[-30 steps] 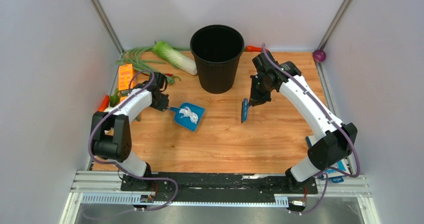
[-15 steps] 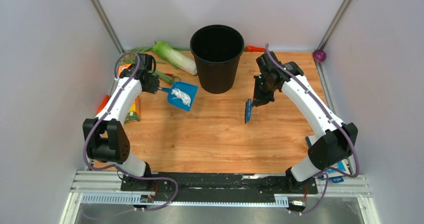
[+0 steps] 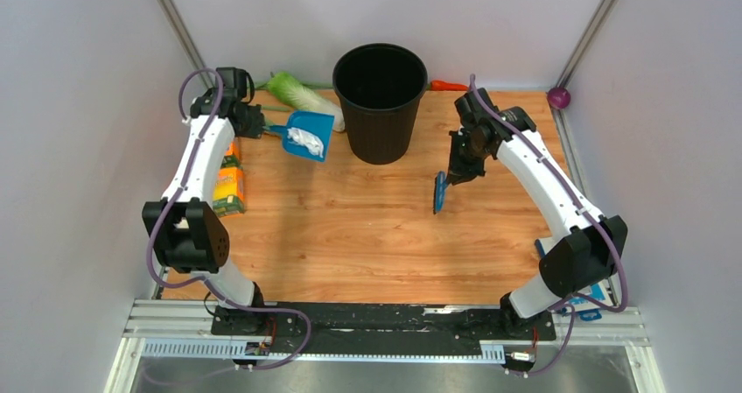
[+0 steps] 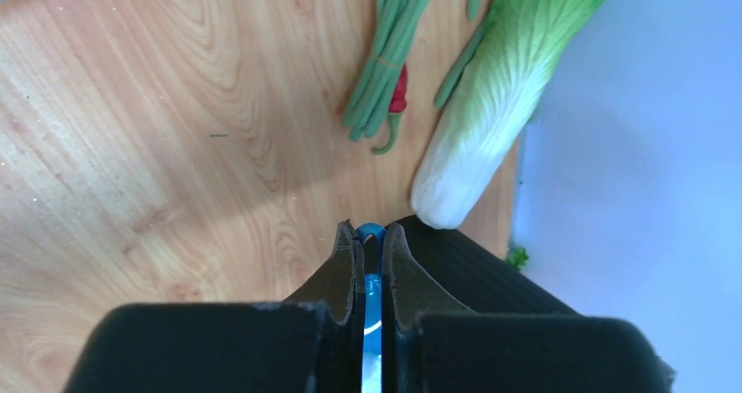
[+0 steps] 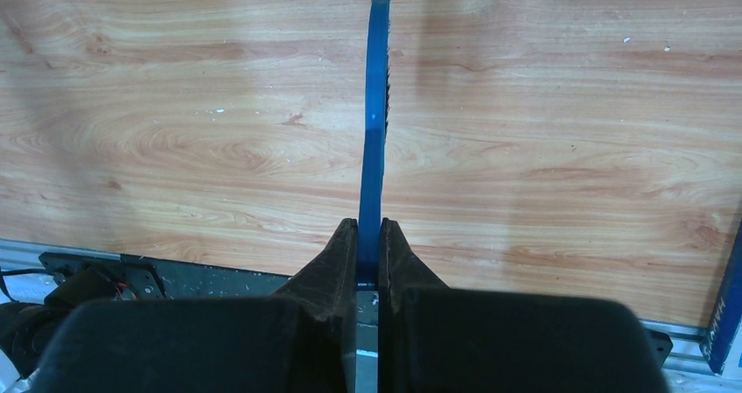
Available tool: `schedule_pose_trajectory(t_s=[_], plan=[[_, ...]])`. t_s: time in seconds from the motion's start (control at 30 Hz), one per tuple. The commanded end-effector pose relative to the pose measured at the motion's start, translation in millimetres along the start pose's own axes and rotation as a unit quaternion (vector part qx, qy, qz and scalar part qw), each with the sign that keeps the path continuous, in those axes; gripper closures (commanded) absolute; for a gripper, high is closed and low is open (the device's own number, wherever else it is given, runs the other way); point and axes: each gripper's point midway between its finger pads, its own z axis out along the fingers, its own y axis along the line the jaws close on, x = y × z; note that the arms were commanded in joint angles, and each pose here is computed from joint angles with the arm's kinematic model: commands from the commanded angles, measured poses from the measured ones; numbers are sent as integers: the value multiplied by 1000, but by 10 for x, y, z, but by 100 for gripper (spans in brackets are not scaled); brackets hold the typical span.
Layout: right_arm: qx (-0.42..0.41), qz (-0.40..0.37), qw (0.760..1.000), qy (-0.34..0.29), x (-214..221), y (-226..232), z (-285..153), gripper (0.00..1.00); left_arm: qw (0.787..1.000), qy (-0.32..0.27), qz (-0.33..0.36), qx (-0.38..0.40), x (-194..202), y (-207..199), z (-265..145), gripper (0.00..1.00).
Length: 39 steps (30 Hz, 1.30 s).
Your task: Sweep away the paper scraps from the table
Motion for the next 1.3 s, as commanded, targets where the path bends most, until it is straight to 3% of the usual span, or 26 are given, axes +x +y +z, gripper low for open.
schedule_pose_trajectory(t_s=[0.0,0.3,0.7,1.27], plan=[[-13,-6,1000,-26,-96,-31,-76,100,1000,-8,-26,7,-172,-170,-90,100],[-12,-6,1000,-16,-88,-65,45,100,998,-9,-41,36,-265,-618,-223,100],[-12,-11,1000,-2,-53,-97,142,100,997,-5,-69,46,-308,-928,-277,100],[-17,-4,1000,14,-48,-72,310,100,983,22,-126,132,-267,-1575,-376,100]])
